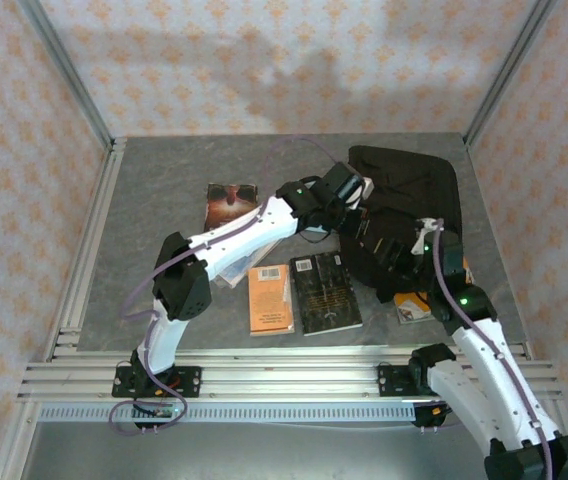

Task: Pack the student bag
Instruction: Unzip the student bag at the middle-right of the table.

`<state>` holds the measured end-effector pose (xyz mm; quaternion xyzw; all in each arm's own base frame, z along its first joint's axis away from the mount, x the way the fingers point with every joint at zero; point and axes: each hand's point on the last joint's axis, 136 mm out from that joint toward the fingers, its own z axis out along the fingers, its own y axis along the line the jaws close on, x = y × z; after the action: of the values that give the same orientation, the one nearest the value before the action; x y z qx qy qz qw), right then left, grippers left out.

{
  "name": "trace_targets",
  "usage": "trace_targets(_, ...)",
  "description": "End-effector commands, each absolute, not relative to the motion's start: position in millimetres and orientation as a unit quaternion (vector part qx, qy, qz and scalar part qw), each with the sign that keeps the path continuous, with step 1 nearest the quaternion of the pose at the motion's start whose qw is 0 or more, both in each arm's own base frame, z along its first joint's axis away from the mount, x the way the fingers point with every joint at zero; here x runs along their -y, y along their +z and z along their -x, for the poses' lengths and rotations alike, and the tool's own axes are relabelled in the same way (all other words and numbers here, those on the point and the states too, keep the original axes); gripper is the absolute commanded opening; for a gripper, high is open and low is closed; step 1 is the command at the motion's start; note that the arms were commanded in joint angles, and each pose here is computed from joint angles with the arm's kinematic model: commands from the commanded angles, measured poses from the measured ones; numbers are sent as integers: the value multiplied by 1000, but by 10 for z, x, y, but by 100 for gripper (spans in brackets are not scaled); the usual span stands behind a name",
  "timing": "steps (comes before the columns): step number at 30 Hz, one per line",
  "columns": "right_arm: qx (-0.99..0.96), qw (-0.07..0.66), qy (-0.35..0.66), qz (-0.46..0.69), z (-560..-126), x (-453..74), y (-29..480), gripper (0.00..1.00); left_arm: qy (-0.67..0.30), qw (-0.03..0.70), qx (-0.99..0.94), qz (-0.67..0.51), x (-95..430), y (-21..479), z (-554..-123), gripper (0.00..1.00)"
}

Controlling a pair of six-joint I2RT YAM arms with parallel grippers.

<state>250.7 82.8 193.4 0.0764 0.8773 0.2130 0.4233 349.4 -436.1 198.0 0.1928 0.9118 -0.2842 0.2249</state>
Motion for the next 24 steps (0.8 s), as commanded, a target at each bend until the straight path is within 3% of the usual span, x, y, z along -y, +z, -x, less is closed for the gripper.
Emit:
trace_targets(1, -859, 477, 176, 65, -2640, -1029, 2133, 53, -320, 239, -900, -177, 4241, 2297, -3528, 0)
trace_targets(12, -887, 411, 197, 68, -2653, -1255, 1707, 44, -364, 223, -892, -148, 4192, 2261, -3616, 0)
trace_targets(18, -902, 378, 195, 70, -2679, -1334, 1477, 33, -371, 222, -890, -144, 4199, 2273, -3669, 0)
trace_targets(24, -909, 369, 178, 72, -2721, -1334, 1411, 4, -358, 225, -895, -140, 4194, 2244, -3761, 0)
